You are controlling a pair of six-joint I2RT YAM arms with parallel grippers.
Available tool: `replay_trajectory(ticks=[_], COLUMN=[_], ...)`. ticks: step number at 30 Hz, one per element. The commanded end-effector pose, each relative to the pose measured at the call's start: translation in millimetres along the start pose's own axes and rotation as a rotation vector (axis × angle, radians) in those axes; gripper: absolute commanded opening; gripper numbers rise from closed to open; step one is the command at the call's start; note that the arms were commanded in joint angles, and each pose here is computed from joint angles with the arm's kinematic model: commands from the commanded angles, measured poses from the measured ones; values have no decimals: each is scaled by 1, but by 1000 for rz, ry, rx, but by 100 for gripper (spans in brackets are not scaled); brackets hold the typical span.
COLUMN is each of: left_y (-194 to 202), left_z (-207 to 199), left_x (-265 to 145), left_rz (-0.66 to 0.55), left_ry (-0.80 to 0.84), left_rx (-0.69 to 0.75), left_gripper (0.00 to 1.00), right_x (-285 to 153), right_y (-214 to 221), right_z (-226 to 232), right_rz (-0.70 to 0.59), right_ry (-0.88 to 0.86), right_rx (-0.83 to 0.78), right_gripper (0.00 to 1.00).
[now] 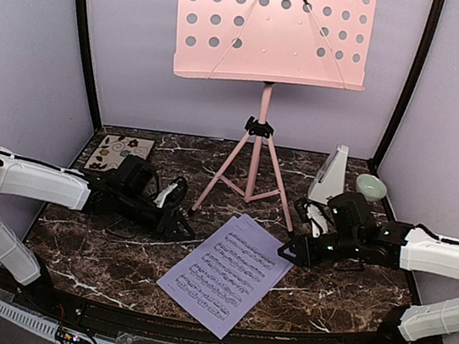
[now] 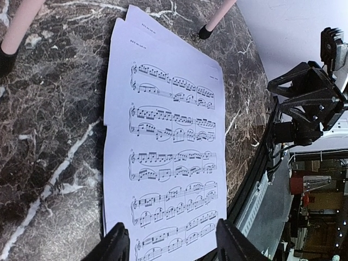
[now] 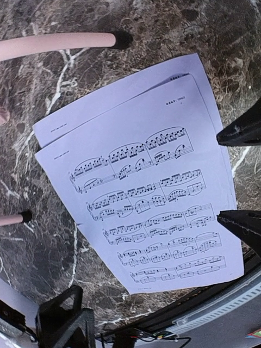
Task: Set up the instrument practice props
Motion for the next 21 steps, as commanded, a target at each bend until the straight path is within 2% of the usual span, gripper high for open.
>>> replay_trajectory(ticks=[1,6,11,16,21], left_y=[7,3,-4,-8,-12], left_z=[4,19,28,35,42], left_x=[9,16,27,37,48], left_rz=[29,34,54,73,87], left_ry=[40,10,-3,-11,-11], left_rx=[-53,-93,-91,-82,-87], left_gripper=[56,51,48,46,44], right_x=[19,41,60,80,93], right_y=[7,20,22,32,43], right_z=[-1,-8,-17,-26,-28], right_rz=[-1,38,46,98,143], right_ry=[43,101,151,203,232], right_rx=[-10,-16,5,9,-27], right_gripper=[37,23,16,9,8])
Point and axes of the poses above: each gripper's point midway between its finger pads, its own x axis out along the fingers, its own z axis along the line the jaws close on, y = z × x, the point moved 2 cm from there along -x, back along the fingers, and after that the axes turned 10 degrees about x, right-handed, at the moved point
